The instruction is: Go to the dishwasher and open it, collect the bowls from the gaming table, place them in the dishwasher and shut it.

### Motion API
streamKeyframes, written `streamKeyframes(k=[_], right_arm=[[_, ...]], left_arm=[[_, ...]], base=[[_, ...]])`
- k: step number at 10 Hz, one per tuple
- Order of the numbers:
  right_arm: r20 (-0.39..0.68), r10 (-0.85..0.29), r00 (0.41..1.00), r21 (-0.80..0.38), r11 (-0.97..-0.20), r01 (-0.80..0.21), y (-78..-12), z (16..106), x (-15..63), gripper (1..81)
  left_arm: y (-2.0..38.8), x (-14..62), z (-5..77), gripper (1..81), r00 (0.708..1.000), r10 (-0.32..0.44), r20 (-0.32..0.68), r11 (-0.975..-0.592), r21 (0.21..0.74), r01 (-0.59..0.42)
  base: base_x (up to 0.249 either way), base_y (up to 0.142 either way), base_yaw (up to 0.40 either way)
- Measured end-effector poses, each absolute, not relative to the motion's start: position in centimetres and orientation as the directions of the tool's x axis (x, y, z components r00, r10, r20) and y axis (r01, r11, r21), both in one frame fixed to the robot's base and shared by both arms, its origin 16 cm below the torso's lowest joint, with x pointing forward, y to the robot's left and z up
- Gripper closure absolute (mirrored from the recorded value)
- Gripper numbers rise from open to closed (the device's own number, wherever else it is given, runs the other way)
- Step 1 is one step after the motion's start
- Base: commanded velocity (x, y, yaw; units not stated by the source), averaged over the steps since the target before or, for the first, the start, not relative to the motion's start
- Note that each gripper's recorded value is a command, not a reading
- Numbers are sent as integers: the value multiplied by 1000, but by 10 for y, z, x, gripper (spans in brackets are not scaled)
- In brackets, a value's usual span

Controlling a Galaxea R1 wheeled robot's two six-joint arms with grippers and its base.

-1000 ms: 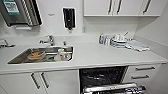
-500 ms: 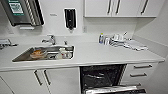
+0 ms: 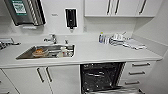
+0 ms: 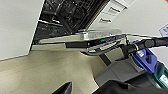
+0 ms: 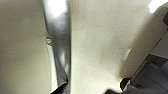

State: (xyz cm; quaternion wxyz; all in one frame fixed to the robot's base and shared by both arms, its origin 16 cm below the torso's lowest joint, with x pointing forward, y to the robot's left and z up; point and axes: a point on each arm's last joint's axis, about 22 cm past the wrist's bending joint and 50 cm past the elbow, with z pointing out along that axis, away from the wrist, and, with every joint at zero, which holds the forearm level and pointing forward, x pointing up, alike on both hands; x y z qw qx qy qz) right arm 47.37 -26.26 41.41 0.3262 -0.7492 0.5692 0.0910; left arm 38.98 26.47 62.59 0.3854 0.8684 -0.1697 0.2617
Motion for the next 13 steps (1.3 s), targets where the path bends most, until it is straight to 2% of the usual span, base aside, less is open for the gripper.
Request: streamKeyframes(k=[2,5,6,7,10,13], right_arm=[[-519,-801,300,-306,-153,-939,-269,391,431,10],[-502,-811,300,-320,-148,-936,-281,393,436,10],[-484,-815,318,-330,-167,-929,-289,393,436,10],[-447,-813,373,-354,-222,-908,-299,392,435,10],[-304,-762,572,-380,-454,-806,-332,369,401,10],[-181,-572,800,-411,-695,-590,-334,348,357,10]], left_arm=[[263,389,623,10,808,-98,581,-644,582,-496],[269,389,613,10,816,-106,569,-657,576,-486],[274,387,606,10,823,-107,559,-667,573,-476],[281,382,595,10,835,-110,539,-681,571,-458],[320,370,538,10,880,-114,462,-752,539,-380],[342,351,483,10,935,-50,350,-800,546,-248]], base=[[-71,0,0],[0,0,0],[0,0,0],[0,0,0],[0,0,0],[0,0,0]])
